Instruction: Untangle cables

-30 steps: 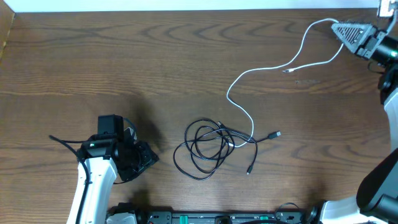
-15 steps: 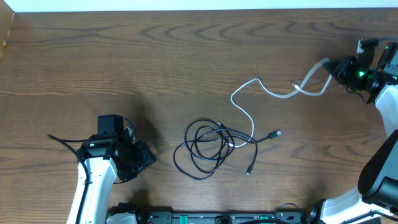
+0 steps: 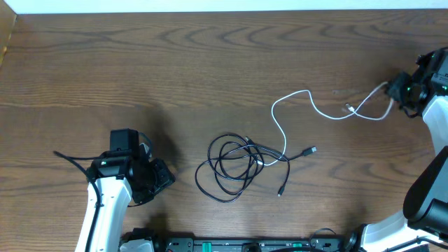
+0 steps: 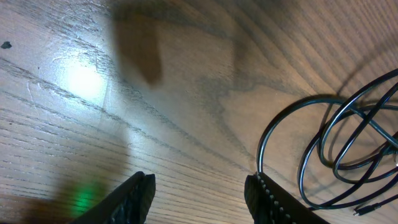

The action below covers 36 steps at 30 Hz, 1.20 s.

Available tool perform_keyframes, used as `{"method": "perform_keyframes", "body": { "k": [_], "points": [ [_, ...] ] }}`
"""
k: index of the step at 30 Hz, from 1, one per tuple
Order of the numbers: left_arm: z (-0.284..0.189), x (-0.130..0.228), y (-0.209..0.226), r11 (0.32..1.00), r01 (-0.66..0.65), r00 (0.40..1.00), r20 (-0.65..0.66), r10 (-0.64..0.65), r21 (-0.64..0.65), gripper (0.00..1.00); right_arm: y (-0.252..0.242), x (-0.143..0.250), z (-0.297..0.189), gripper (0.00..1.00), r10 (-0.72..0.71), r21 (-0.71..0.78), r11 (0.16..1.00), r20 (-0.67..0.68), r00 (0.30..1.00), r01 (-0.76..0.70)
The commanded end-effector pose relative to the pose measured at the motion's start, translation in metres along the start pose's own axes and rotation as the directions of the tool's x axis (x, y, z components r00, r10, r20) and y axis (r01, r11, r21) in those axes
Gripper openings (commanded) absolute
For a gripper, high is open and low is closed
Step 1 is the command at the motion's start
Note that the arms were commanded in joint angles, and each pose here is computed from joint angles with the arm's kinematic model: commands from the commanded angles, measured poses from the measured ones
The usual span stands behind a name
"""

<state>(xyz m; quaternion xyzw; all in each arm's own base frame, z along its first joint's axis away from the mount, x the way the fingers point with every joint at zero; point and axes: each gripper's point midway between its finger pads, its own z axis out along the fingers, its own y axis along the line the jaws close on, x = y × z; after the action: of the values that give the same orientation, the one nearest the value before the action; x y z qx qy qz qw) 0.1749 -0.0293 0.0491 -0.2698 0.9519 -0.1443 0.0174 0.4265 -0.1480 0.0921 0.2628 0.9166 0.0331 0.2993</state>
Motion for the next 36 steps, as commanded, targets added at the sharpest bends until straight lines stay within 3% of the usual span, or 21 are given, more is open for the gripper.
{"method": "perform_keyframes", "body": {
  "k": [1,10,13,18,24,27,32,36],
  "points": [
    [0.001,0.000,0.003,1.000,0.008,1.000,0.000,-0.008,-0.016,0.52,0.009,-0.002,-0.001,0.67,-0.083,-0.018,0.996,0.010,0.996,0.084],
    [0.001,-0.001,0.003,1.000,0.007,1.000,0.003,-0.007,-0.015,0.52,0.071,0.009,0.000,0.83,-0.292,-0.136,0.946,0.033,0.956,0.294],
    [0.002,0.000,0.004,1.000,0.008,1.000,-0.001,-0.008,-0.016,0.52,0.100,0.013,-0.004,0.87,-0.418,-0.085,0.903,0.048,0.907,0.420],
    [0.008,0.003,0.007,1.000,0.009,1.000,-0.004,-0.009,-0.018,0.52,0.152,0.027,-0.013,0.91,-0.544,-0.156,0.821,0.079,0.835,0.550],
    [0.013,0.003,0.009,1.000,0.008,1.000,-0.001,-0.008,-0.016,0.52,0.226,0.080,-0.037,0.88,-0.546,-0.488,0.714,0.062,0.835,0.503],
    [0.014,0.001,0.008,1.000,0.006,1.000,0.008,-0.006,-0.012,0.53,0.245,0.109,-0.047,0.88,-0.587,-0.565,0.659,0.026,0.809,0.496],
    [0.015,0.000,0.008,1.000,0.004,1.000,0.013,-0.004,-0.009,0.71,0.248,0.142,-0.050,0.90,-0.686,-0.553,0.612,-0.013,0.728,0.566],
    [0.015,0.000,0.008,1.000,0.004,1.000,0.013,-0.004,-0.009,0.74,0.250,0.162,-0.052,0.91,-0.735,-0.536,0.588,-0.041,0.677,0.606]
  ]
}}
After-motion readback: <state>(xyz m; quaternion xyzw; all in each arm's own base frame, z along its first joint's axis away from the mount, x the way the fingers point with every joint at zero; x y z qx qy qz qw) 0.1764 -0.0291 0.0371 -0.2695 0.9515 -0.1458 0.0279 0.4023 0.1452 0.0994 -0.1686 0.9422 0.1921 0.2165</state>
